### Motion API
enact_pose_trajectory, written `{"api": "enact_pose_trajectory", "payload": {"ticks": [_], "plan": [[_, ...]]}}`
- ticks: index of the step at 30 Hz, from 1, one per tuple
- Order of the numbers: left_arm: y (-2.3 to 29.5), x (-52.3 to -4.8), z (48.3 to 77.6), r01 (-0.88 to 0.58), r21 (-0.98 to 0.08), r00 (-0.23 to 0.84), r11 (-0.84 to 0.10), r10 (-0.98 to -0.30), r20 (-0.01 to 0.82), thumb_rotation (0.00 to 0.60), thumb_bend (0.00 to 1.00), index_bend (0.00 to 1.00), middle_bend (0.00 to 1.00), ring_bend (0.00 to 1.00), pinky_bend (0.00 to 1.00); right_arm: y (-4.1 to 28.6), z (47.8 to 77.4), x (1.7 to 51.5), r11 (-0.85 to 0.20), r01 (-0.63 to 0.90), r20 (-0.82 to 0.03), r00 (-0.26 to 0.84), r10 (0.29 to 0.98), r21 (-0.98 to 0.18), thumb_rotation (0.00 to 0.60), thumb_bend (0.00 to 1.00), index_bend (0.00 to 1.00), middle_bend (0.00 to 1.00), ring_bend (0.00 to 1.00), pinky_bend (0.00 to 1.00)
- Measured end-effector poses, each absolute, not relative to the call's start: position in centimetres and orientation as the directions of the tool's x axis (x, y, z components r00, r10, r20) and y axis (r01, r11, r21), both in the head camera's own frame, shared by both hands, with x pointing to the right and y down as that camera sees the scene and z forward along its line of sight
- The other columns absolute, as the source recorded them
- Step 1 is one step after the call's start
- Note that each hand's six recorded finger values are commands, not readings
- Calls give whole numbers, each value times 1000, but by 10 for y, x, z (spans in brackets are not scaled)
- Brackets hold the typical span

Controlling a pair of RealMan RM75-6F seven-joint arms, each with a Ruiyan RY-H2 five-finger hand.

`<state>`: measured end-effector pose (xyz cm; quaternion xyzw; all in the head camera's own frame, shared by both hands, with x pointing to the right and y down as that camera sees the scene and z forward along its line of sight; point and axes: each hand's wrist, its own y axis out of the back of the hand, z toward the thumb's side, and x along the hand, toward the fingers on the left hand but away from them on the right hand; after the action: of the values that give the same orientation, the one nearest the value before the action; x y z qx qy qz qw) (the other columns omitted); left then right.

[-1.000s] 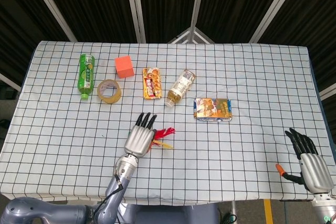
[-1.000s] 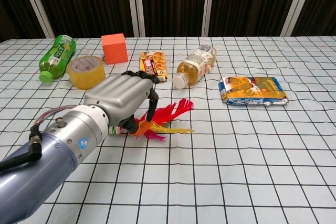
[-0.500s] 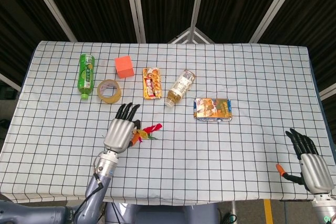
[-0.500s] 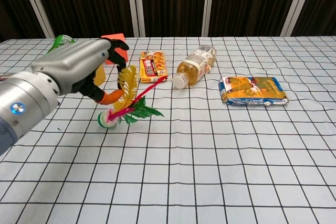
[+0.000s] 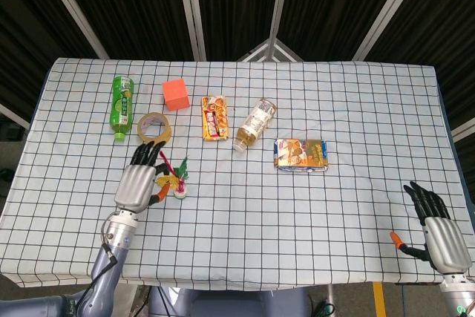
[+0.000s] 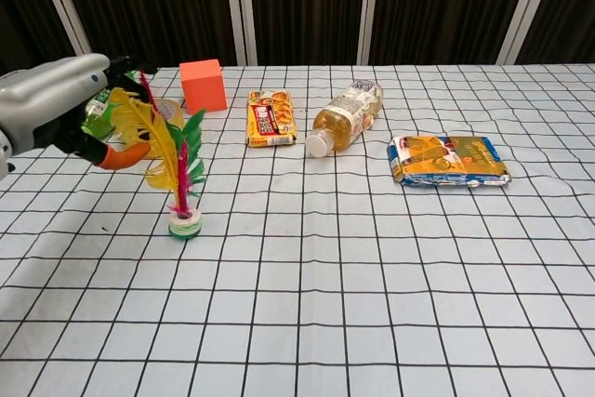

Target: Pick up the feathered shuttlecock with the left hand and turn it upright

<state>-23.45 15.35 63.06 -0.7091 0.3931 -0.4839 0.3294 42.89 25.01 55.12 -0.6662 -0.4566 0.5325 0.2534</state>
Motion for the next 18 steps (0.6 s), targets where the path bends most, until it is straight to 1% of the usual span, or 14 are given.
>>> {"api": "enact_pose_trajectory", "payload": {"ticks": [2,5,13,18], "plan": [[154,-239,628,-252,-846,226,-470,-878,421,600,196,12,0,0,0,250,551,429,-455,338,-478,17,878,-824,600,339,0,0,0,0],[155,-246,622,-273,-843,230,-463,-882,410,600,162,0,0,0,0,250,551,429,-455,338,-478,18,878,-824,600,339,0,0,0,0],[160,-274,591,-300,-852,235,-430,-899,371,600,161,0,0,0,0,250,551,429,-458,335,-479,21,877,-824,600,339,0,0,0,0],[169,-314,564,-266,-882,207,-388,-917,341,600,161,0,0,0,0,251,551,428,-462,327,-480,26,877,-825,600,339,0,0,0,0]]}}
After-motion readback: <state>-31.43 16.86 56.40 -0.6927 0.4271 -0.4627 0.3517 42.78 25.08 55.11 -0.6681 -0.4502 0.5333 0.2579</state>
